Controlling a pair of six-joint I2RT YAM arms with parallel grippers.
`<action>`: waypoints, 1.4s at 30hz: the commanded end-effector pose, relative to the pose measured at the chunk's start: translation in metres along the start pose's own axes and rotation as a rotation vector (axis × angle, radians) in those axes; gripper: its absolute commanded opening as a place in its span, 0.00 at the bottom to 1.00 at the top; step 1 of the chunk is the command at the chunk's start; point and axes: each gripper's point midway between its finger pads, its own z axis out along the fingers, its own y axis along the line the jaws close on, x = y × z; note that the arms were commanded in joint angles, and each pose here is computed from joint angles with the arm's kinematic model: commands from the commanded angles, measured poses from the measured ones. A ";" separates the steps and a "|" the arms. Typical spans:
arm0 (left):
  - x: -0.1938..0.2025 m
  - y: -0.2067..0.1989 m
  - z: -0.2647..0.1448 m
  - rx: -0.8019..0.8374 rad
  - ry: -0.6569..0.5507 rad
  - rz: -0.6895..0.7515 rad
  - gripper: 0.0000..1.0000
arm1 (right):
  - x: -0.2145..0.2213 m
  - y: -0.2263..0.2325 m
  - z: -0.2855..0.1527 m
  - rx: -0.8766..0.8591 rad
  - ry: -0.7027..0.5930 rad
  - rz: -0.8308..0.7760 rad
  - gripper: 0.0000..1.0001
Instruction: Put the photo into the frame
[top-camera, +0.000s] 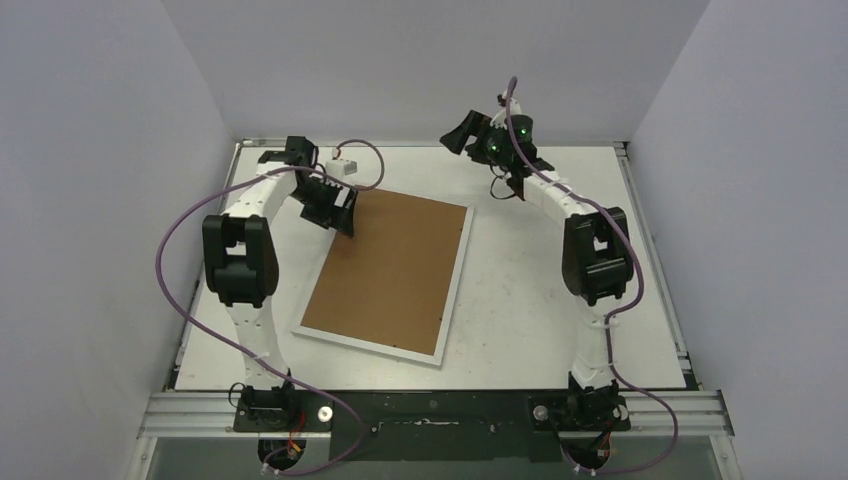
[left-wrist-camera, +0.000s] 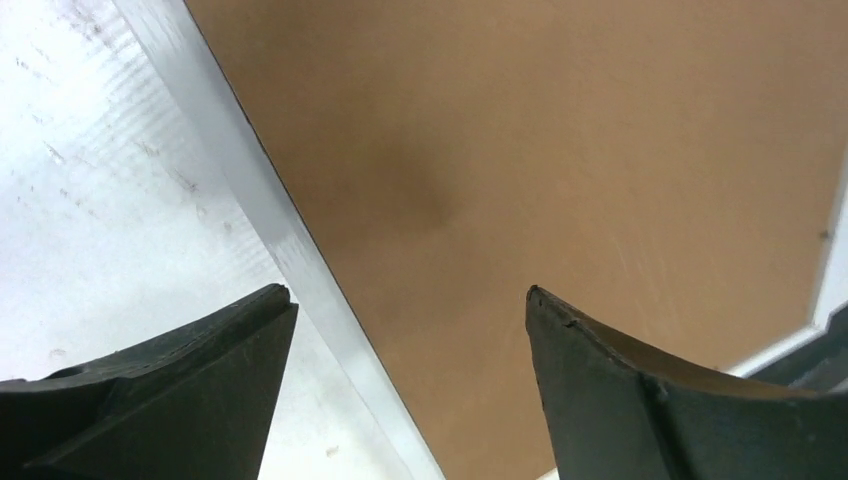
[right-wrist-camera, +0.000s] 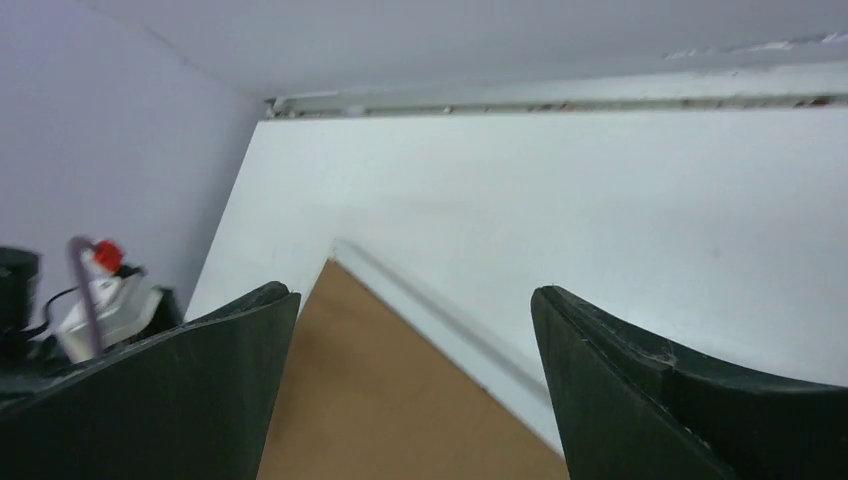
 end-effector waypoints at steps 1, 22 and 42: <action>0.015 -0.031 -0.070 0.086 -0.001 0.095 0.87 | 0.020 -0.073 0.030 0.174 0.047 -0.095 0.90; 0.205 -0.025 -0.046 -0.284 0.270 0.553 0.96 | 0.093 -0.088 0.032 0.003 0.161 0.108 0.92; 0.104 0.048 -0.026 -0.593 0.095 0.467 0.96 | 0.203 -0.057 -0.126 0.054 0.239 0.213 0.97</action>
